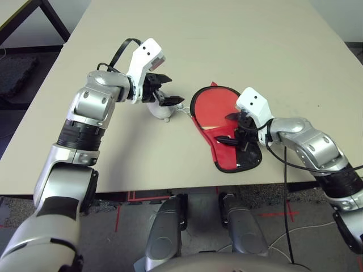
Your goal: Store the ping-pong paddle in its case and zip it.
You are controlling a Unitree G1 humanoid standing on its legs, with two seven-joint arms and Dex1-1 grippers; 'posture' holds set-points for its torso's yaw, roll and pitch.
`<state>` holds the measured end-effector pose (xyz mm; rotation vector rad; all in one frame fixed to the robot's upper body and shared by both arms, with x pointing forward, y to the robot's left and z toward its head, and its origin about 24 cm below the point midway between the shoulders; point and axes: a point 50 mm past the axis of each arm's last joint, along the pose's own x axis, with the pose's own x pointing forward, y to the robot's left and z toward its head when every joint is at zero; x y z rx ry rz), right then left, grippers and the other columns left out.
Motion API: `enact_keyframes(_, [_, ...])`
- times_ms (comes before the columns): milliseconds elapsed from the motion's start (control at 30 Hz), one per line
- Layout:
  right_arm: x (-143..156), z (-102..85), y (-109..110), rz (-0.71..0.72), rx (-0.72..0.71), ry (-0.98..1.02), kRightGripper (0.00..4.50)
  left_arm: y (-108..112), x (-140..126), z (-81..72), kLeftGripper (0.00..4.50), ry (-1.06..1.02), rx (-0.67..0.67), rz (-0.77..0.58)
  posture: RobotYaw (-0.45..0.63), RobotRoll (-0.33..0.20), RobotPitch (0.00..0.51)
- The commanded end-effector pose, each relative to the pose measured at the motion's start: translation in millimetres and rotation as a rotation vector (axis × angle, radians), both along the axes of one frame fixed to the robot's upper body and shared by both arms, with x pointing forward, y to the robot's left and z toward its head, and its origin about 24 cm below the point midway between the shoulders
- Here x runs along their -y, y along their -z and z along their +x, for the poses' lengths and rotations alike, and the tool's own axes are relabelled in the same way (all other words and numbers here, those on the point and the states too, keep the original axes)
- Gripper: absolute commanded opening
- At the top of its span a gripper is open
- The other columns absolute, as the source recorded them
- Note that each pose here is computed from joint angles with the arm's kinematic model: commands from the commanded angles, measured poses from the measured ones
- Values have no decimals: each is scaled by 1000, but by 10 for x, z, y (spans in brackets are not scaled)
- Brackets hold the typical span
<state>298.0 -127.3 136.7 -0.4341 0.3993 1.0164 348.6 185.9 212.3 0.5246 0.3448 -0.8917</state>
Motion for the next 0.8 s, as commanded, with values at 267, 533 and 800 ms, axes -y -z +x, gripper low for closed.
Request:
enact_keyframes(267, [151,87,232,-72,-81,87,4490,-15,-106,-26,4500,-53,1,151,-2,0,230])
enact_keyframes(533, [144,112,218,-66,-73,86,4490,204,-134,-37,4500,-55,-44,218,-10,0,230])
enact_keyframes(800, [110,116,211,-58,-67,82,4490,419,-138,1,4500,-72,-99,263,-16,0,228])
